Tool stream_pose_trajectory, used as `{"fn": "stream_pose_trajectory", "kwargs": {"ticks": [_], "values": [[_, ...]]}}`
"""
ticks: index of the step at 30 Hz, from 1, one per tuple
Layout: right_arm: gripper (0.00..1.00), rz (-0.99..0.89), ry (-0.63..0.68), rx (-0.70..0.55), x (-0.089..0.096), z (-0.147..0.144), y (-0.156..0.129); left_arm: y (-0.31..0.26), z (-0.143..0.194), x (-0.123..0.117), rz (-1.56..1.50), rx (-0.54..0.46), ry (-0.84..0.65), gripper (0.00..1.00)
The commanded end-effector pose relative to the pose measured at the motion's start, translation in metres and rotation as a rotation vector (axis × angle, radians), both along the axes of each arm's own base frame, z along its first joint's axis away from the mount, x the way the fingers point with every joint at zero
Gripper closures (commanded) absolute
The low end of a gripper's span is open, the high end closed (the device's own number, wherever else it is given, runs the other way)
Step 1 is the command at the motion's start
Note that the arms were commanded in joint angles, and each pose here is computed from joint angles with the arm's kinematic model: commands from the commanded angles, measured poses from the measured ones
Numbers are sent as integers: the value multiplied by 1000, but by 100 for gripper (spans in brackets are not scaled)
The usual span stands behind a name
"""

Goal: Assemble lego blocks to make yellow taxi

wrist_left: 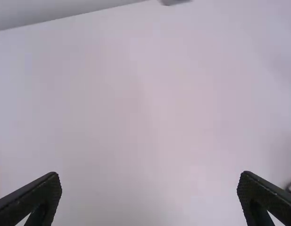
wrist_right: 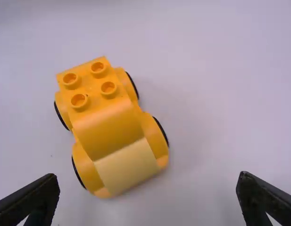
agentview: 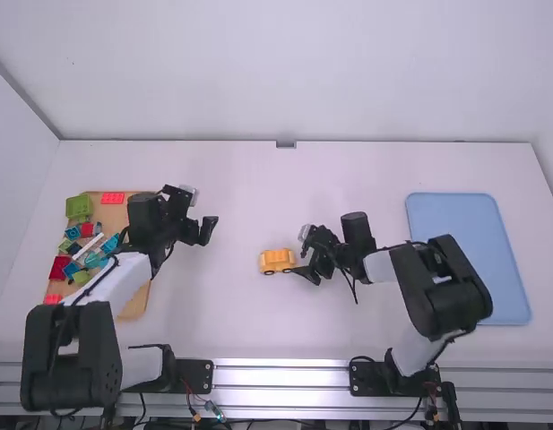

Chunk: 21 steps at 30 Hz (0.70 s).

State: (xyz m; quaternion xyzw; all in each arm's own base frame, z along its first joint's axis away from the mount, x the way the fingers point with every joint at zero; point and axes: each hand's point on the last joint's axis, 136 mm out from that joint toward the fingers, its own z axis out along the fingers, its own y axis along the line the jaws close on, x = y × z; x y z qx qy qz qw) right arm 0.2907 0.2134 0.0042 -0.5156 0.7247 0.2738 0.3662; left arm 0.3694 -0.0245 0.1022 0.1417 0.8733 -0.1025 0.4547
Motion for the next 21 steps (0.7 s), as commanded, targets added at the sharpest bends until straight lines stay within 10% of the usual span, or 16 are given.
{"fn": "stream_pose_trajectory", "kwargs": {"ticks": [1,10,16,21], "values": [[1,-142,-49,-92,12,10,-21,30,13,-4,260,-38,7,1],[1,-538,-103,-157,30,70,-72,26,57,-24,259,-47,-79,1],[1,-111,-124,-75,-18,75,-28,26,50,-31,226,7,-50,1],[1,84,-112,5,-23,43,-3,23,51,-32,210,-1,-53,1]]}}
